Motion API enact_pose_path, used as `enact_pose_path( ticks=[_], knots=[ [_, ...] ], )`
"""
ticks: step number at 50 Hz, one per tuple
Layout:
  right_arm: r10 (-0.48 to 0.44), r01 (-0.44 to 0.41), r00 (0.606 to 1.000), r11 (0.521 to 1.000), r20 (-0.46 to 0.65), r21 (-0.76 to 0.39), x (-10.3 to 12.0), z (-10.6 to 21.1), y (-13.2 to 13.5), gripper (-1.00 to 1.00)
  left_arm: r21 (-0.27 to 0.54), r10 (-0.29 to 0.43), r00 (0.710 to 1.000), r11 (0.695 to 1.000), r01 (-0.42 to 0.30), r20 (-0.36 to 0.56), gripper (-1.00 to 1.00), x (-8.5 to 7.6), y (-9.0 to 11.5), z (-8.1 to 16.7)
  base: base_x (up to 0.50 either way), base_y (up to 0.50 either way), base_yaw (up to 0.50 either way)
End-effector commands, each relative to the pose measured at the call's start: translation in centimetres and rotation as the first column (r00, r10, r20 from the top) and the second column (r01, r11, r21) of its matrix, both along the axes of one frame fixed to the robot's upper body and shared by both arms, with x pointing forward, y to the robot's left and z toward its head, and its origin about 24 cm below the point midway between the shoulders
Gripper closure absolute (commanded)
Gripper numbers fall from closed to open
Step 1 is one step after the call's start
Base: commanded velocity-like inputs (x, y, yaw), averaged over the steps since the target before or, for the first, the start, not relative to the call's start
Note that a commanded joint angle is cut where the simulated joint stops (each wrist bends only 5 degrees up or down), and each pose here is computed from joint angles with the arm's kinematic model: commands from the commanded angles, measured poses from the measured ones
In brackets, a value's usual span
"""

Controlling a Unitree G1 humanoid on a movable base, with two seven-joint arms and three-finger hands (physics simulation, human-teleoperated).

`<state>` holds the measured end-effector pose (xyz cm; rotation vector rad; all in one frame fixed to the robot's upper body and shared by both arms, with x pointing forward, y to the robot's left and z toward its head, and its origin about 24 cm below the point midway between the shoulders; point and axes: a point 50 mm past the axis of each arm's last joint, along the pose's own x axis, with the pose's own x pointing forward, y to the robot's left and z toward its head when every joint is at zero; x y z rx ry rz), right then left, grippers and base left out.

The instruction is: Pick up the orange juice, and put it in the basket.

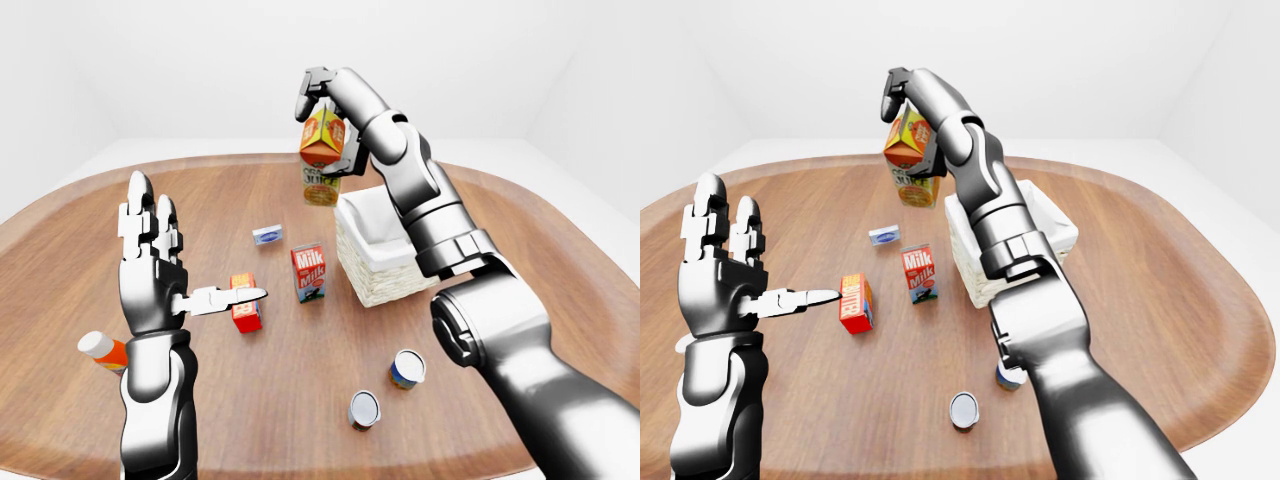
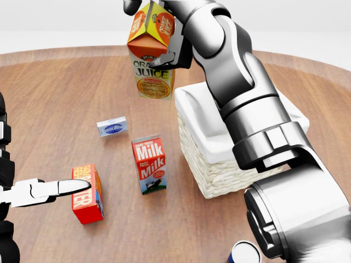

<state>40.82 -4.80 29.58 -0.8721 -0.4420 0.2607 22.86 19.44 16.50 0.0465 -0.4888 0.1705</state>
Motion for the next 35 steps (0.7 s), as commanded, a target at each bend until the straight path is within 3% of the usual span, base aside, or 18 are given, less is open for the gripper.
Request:
enact_pose_path(
  ticks=[1,35],
  knots=[
    [-0.049,0.049,0.998,0.999,0.037,0.015,0.4,1.5,-1.3,1.00,0.000,0.000,1.000,1.000,0.000,0.000,-1.00,0.0,0.0,0.0,0.00,0.00,0.00],
    [-0.158,0.158,0.987,0.986,-0.016,0.053,1.6,1.4,-4.8,1.00,0.000,0.000,1.000,1.000,0.000,0.000,-1.00,0.0,0.0,0.0,0.00,0.00,0.00]
  ],
)
